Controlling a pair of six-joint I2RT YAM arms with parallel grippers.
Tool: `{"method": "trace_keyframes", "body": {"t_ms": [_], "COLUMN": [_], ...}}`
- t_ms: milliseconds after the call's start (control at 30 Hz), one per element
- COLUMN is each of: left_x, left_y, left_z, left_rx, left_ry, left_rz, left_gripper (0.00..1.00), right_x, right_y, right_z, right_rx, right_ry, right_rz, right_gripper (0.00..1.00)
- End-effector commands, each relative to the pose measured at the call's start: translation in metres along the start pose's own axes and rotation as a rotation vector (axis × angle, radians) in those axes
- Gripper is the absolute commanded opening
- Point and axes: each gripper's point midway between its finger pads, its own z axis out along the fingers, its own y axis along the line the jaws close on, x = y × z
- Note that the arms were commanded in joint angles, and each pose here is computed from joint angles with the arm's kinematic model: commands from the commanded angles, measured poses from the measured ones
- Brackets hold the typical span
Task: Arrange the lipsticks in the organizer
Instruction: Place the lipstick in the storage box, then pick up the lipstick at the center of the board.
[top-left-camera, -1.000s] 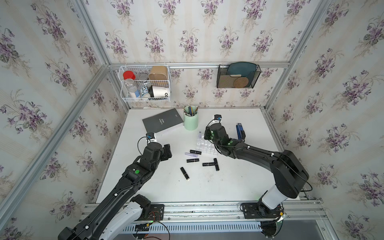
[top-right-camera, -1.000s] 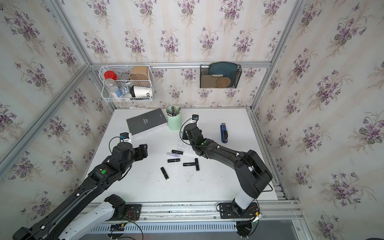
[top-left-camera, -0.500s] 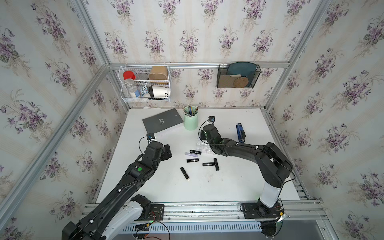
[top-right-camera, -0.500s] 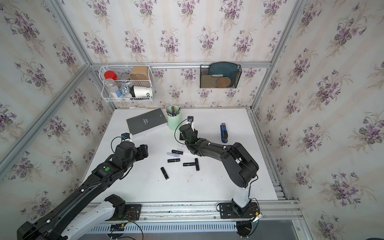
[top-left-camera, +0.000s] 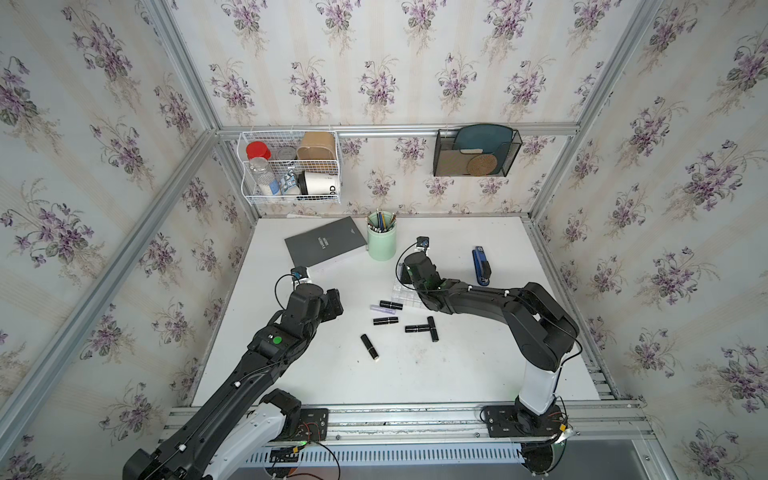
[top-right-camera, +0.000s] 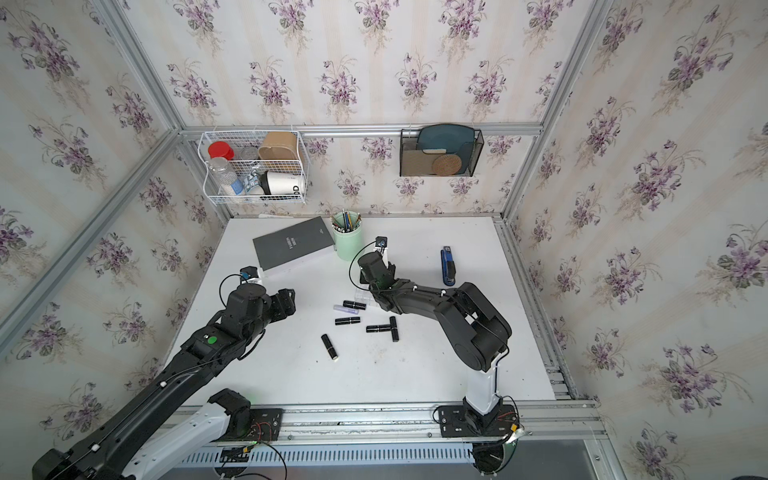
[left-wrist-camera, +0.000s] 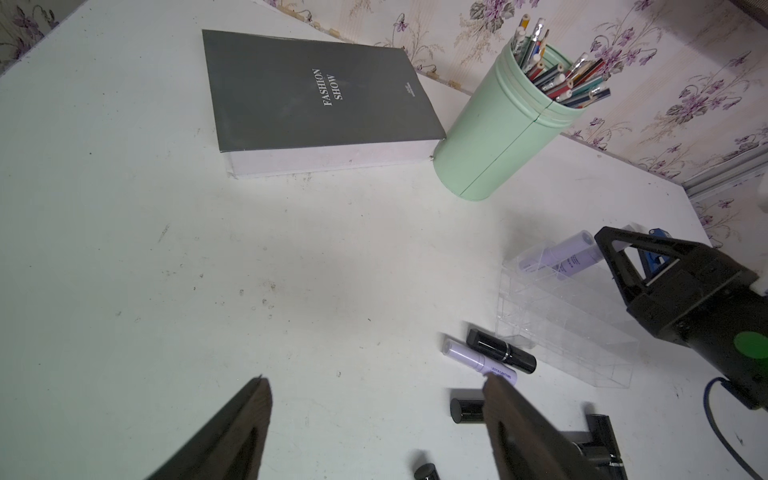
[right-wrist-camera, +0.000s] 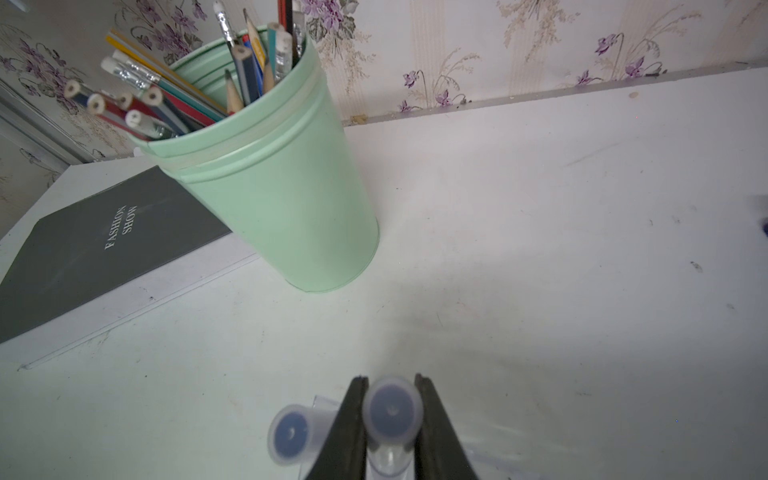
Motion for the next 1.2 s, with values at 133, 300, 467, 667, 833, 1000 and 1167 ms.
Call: {"method": "trace_keyframes", "body": {"t_ms": [133, 300, 467, 667, 833, 1000, 1167], "left_x": [-0.002, -0.001, -0.004, -0.001, 0.019, 0.056, 0.064], "left_y": [0.001, 0.002, 0.003, 0.016, 0.023, 0.020, 0.029], "left_z": [-0.003, -0.006, -0.009, -0.015, -0.007, 0.008, 0.019], "left_rx": [0.012, 0.014, 0.008, -0.064, -0.099, -0.047, -0.035], "left_ry": [-0.019, -0.020, -0.024, 0.021, 0.139, 0.253, 0.268], "left_rz": [-0.018, -0.019, -0.020, -0.003, 0.030, -0.042, -0.131], "left_gripper": [0.83, 0.83, 0.83, 0.77, 0.76, 0.73, 0.62], "right_x": [0.000, -0.007, -0.026, -0.029, 0.023, 0.079, 0.104], "right_y": [0.001, 0.010, 0.015, 0.017, 0.050, 0.086, 0.107], "right_z": [0.001, -0.008, -0.031, -0.060, -0.088, -0.116, -0.101], "right_rx": [0.001, -0.047, -0.094, -0.130, -0.265, -0.365, -0.414], "right_ry": [0.006, 0.023, 0.016, 0.073, 0.250, 0.403, 0.518], "right_rz": [0.001, 0.026, 0.045, 0.004, -0.101, -0.297, -0.433], "right_gripper": [0.15, 0.29, 0.36, 0.40, 0.44, 0.44, 0.37]}}
